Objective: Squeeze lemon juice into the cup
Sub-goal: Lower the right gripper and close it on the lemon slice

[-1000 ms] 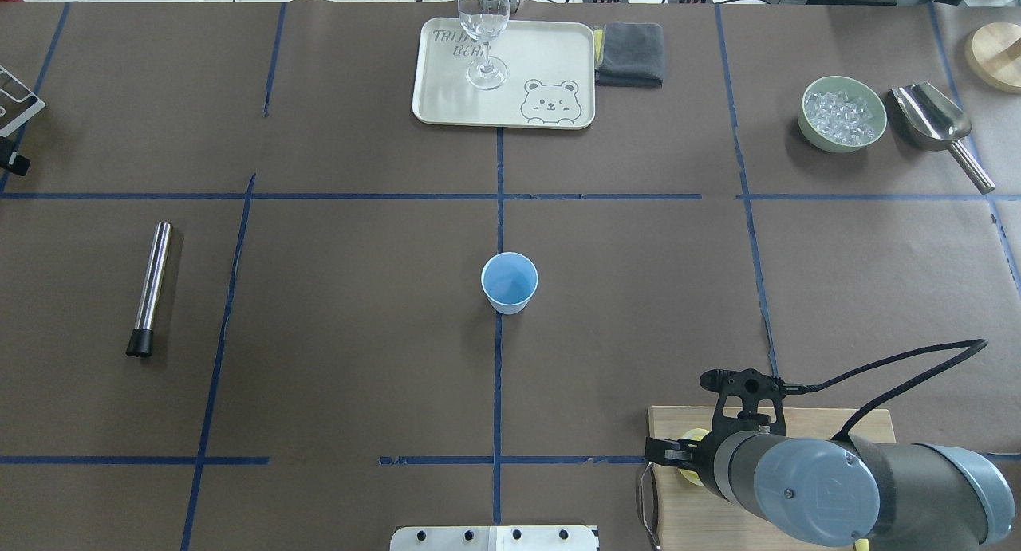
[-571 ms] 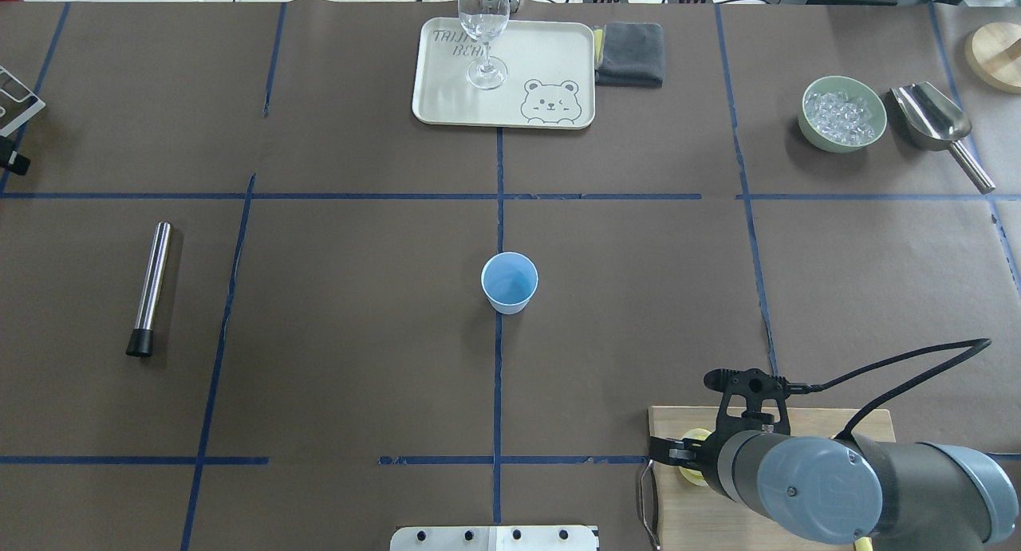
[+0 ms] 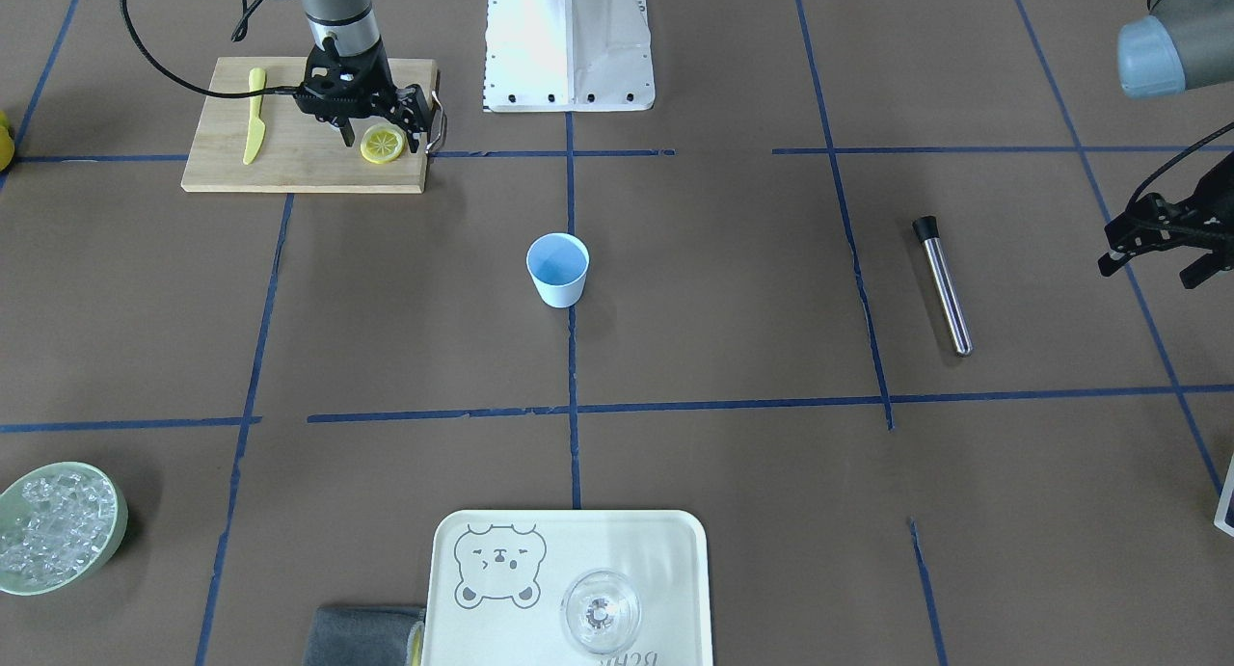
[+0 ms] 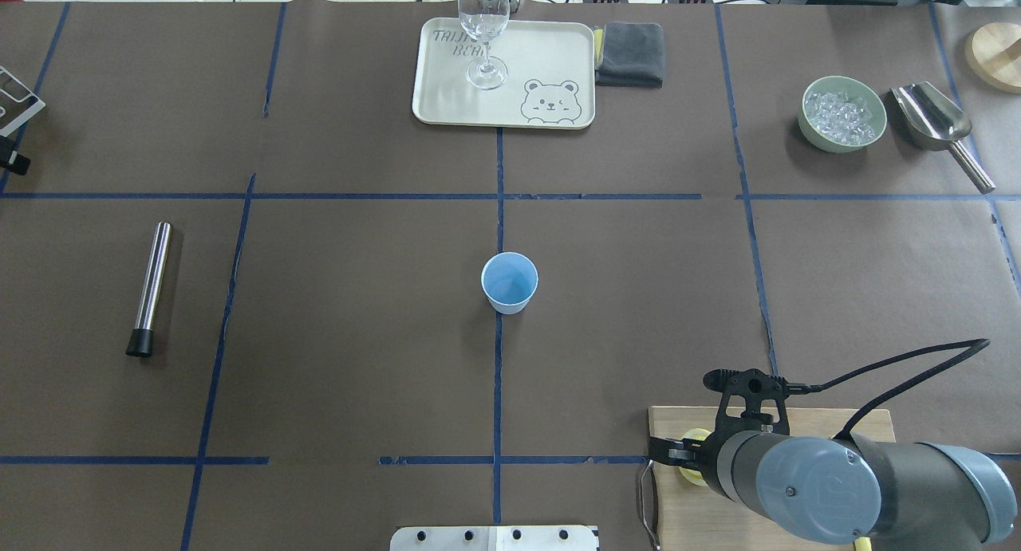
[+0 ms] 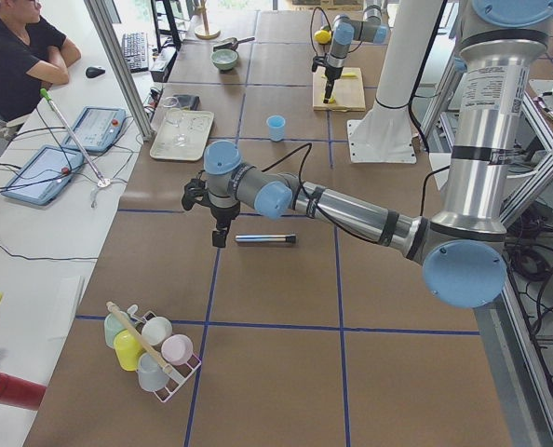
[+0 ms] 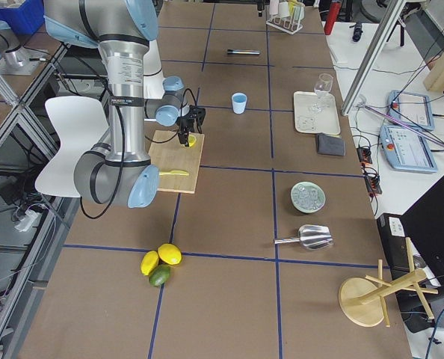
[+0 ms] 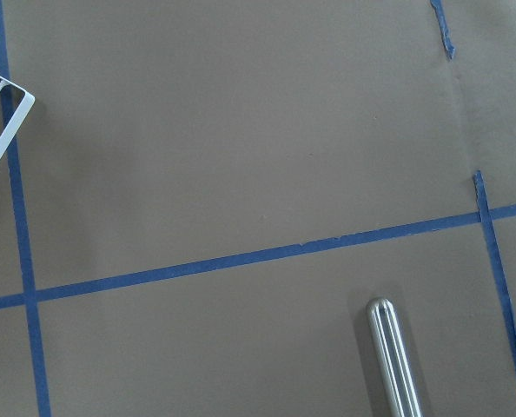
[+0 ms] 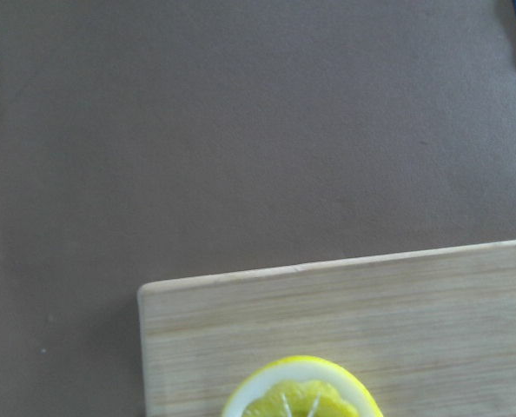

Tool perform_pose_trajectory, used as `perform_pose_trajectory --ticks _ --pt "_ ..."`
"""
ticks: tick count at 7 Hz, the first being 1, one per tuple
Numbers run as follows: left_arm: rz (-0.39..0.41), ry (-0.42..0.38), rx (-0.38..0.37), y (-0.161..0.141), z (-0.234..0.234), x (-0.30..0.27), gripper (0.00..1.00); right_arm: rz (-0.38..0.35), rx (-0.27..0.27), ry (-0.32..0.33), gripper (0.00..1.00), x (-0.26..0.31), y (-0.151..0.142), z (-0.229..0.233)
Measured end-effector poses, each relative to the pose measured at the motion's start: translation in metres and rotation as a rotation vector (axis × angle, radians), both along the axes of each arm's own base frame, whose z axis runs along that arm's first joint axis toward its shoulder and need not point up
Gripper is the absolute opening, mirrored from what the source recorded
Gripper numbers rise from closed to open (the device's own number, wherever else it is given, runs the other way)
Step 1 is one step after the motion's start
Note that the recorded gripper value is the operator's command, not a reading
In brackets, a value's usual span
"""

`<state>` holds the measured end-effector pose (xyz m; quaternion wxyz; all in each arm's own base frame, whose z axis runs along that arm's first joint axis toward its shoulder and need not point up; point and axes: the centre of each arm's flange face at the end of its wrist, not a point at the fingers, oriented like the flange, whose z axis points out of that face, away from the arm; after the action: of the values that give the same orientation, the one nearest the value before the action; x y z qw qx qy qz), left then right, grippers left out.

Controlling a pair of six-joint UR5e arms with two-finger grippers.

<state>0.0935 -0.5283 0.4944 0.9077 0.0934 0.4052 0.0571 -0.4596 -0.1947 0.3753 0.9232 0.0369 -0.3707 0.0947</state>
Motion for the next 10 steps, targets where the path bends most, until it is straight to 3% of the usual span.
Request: perform_pose_trajectory --ticks 8,10 --pt "0.000 0.000 0.001 -0.0015 -0.0008 0.0005 1.00 -0.006 -0.006 -0.003 0.54 0.0014 0.0009 -0.0012" --pt "0.000 0.001 0.002 -0.0020 -0.0014 0.0006 1.00 -0.007 -0.006 -0.007 0.54 0.0022 0.0011 -0.0030"
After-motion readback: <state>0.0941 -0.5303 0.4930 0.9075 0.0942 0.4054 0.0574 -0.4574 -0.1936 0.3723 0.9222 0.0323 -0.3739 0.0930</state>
